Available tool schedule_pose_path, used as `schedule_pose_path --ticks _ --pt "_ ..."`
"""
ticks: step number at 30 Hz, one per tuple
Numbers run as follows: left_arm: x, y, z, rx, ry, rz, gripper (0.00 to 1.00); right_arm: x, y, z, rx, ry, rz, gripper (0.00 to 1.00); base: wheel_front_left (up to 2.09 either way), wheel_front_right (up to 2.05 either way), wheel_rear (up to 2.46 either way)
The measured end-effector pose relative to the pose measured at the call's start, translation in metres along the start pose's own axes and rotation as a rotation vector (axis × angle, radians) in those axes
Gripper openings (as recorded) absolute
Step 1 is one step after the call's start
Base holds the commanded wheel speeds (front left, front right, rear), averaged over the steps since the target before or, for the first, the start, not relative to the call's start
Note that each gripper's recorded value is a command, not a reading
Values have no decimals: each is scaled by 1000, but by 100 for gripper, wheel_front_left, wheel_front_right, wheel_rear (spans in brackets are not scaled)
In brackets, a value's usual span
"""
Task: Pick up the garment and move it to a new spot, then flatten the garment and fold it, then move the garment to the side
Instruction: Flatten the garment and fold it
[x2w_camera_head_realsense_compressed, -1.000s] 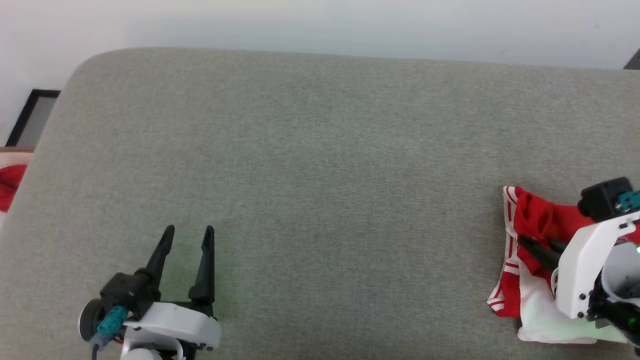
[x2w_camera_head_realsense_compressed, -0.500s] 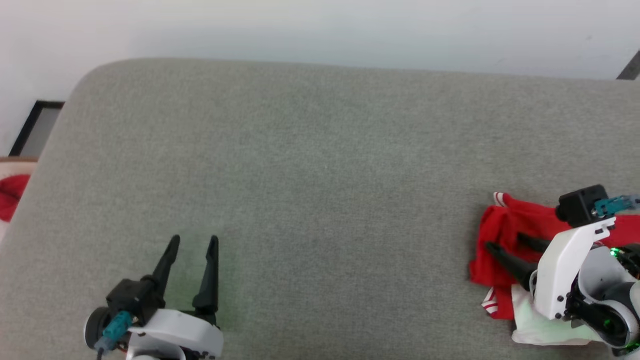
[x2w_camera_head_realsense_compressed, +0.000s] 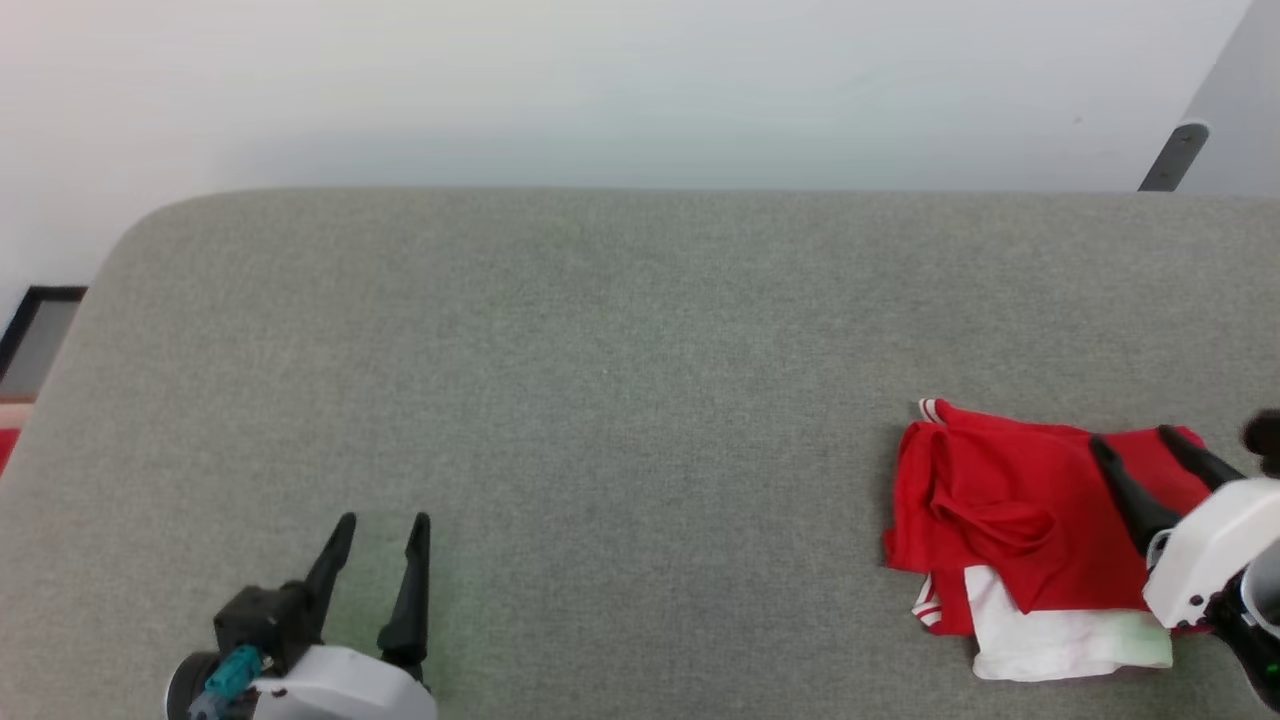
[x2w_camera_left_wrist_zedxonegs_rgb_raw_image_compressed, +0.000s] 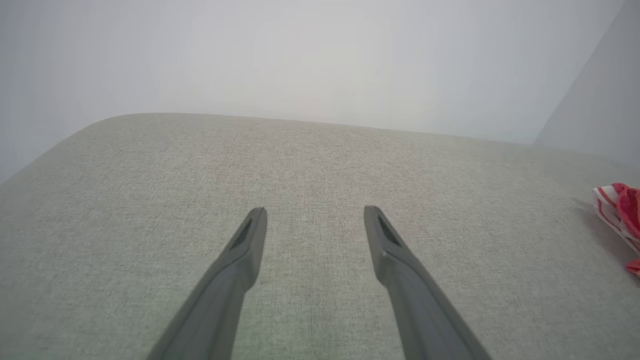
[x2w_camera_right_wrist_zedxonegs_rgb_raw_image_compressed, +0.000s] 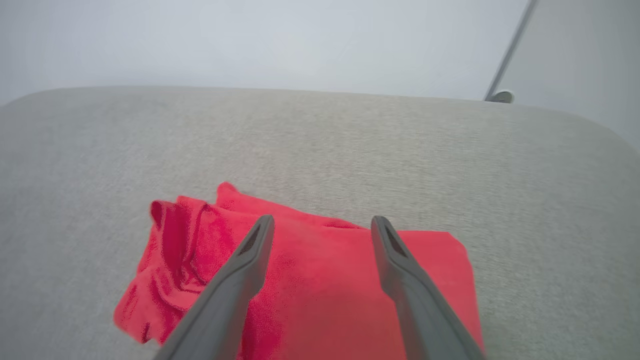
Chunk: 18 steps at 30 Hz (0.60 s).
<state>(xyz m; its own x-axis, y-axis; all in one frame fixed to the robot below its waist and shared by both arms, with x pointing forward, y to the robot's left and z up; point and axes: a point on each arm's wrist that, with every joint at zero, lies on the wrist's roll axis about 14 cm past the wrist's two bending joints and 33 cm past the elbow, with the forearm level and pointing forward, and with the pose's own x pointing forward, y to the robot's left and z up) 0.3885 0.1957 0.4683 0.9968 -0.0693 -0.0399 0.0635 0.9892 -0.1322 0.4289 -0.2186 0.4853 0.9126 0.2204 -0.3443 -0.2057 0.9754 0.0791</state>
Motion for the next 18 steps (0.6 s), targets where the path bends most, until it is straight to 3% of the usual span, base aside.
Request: schedule_pose_path --ticks 6,18 --pt "-11 1 -2 -4 6 4 100 -12 -19 3 71 -163 -95 100 0 0 0" --pt "-36 3 7 -6 -28 12 100 -46 -10 32 42 -395 -100 100 0 0 0"
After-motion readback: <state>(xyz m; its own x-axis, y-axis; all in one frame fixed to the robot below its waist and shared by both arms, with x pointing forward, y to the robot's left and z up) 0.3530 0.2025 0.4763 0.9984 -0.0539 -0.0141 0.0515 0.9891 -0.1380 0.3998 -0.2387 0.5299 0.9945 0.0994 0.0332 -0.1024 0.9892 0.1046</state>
